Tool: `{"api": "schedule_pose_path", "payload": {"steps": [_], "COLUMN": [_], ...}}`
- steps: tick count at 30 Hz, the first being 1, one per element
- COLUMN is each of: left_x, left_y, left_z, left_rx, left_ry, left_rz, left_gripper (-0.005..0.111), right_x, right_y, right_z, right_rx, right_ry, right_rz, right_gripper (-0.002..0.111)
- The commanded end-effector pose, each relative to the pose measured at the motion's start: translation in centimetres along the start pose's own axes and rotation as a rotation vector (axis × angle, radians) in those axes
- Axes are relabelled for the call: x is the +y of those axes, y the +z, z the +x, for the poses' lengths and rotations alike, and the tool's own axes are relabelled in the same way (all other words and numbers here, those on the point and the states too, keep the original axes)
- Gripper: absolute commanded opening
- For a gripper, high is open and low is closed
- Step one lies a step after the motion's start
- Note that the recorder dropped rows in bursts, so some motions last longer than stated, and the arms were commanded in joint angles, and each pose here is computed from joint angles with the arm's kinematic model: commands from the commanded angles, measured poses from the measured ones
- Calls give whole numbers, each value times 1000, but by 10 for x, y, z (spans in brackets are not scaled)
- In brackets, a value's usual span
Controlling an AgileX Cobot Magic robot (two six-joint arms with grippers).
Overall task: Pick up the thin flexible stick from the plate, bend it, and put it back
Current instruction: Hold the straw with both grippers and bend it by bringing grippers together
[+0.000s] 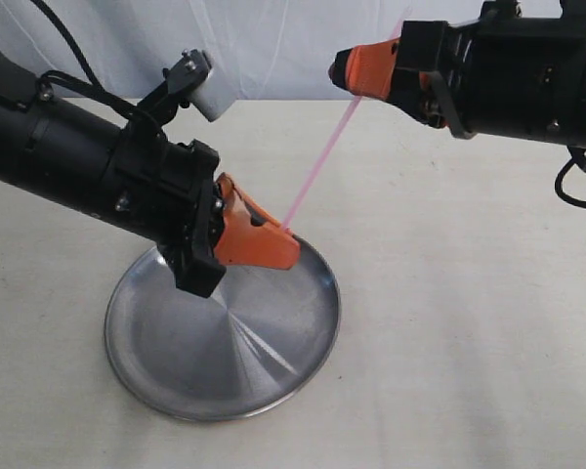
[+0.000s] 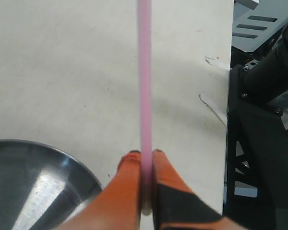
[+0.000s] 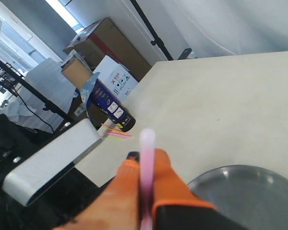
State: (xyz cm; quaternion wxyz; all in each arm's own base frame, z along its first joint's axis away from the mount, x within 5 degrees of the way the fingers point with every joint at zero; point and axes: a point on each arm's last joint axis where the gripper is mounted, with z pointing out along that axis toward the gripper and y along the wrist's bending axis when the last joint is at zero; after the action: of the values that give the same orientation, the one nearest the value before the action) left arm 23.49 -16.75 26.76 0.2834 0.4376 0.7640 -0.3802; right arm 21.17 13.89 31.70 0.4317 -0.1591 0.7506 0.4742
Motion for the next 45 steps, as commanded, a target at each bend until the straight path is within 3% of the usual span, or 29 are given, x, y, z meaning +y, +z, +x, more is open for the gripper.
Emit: {"api": "schedule_pose_path", "payload": {"steps": [1,14,27,45], "left_x": [-3,-8,-9,-9], "left_y": [0,-1,-1,-3], "left_z": [-5,-14,-15,-23], "left_rx": [-58,-152,-167,-259], "left_ry": [-14,30,52,66], "left_rz": [31,84,93,81], "left_gripper": [0,0,0,0], "right_x": [-2,-8,-29,-28], "right_y": [-1,-1,17,16], "right_z": [0,4,17,19], "right_rx": [18,59,144,164], "right_ry": [-56,-119,-67,-114], "right_rz": [26,85,103,97], "right_gripper": [-1,-1,-1,-1]}}
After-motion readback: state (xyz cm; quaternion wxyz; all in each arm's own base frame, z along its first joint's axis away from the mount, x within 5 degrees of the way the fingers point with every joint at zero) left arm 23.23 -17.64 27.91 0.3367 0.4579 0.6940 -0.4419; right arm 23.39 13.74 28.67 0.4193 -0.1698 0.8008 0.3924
